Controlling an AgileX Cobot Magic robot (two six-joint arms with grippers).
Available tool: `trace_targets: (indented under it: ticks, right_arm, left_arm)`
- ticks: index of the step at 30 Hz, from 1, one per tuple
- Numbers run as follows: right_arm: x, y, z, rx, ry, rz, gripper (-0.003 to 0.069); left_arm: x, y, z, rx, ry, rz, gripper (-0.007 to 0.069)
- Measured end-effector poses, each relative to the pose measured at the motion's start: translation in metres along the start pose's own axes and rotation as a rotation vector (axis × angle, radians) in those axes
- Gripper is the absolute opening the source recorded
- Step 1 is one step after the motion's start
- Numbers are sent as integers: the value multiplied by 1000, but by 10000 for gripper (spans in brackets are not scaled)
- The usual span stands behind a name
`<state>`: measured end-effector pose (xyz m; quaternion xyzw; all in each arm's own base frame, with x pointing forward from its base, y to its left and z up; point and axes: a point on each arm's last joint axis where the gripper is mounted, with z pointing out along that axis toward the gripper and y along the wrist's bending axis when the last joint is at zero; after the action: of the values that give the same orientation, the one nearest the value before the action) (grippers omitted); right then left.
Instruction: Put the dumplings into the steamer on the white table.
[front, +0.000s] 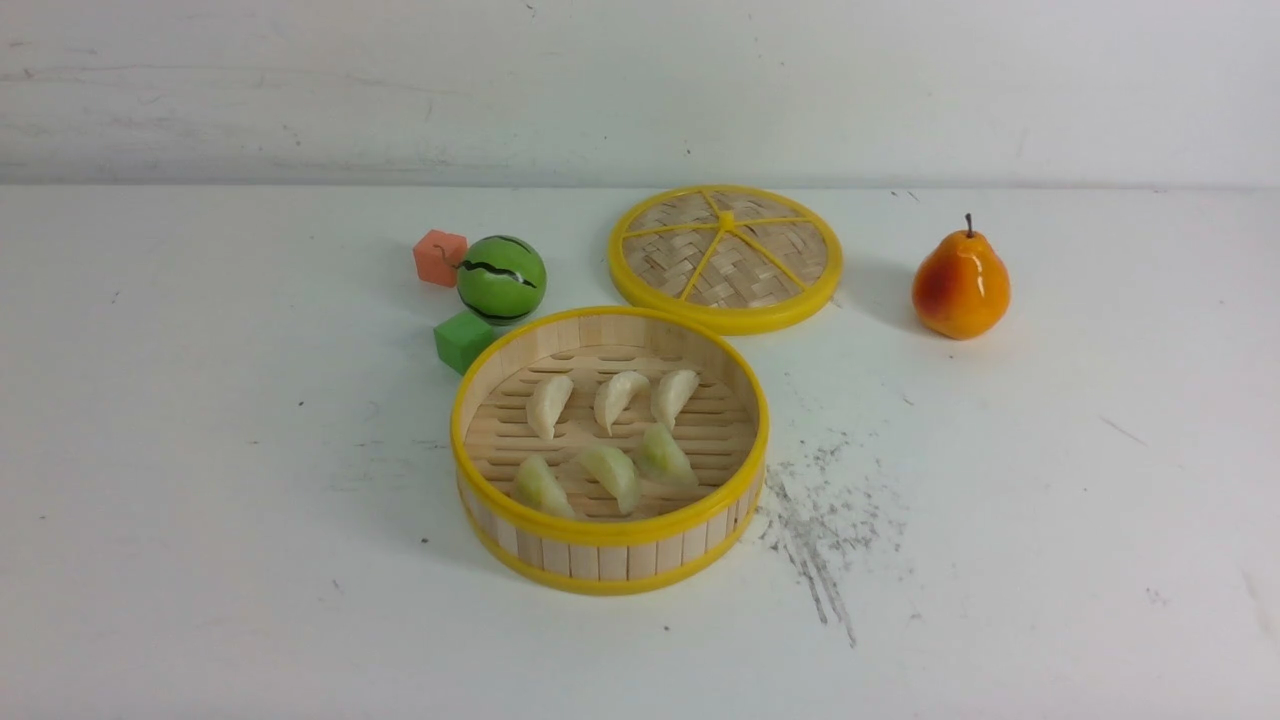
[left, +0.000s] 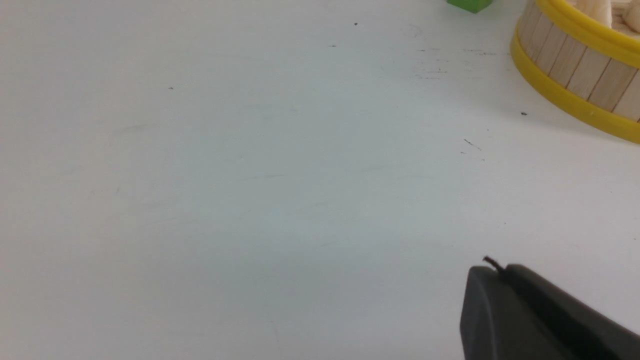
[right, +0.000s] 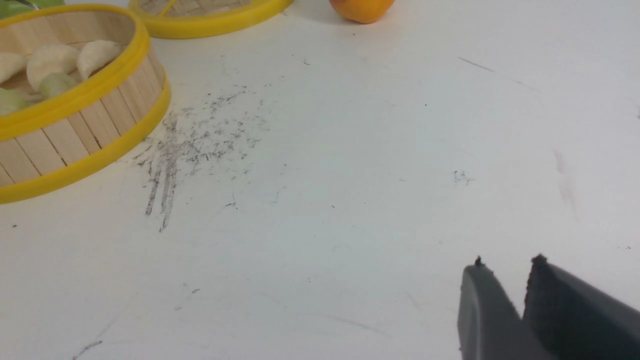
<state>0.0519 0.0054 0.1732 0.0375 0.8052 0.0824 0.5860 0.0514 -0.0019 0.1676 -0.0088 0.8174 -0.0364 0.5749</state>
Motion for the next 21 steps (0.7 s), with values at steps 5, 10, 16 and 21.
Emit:
trace_targets:
  ticks: [5,10,16,21]
  right_arm:
    - [0,0,0,0,0,0,141]
    - [0,0,0,0,0,0,147]
    - [0,0,0,0,0,0,149]
    - [0,0,0,0,0,0,157]
  left_arm:
    - [0,0,0,0,0,0,4]
    - [0,0,0,0,0,0,5]
    - [0,0,0,0,0,0,6]
    - [0,0,0,0,0,0,11]
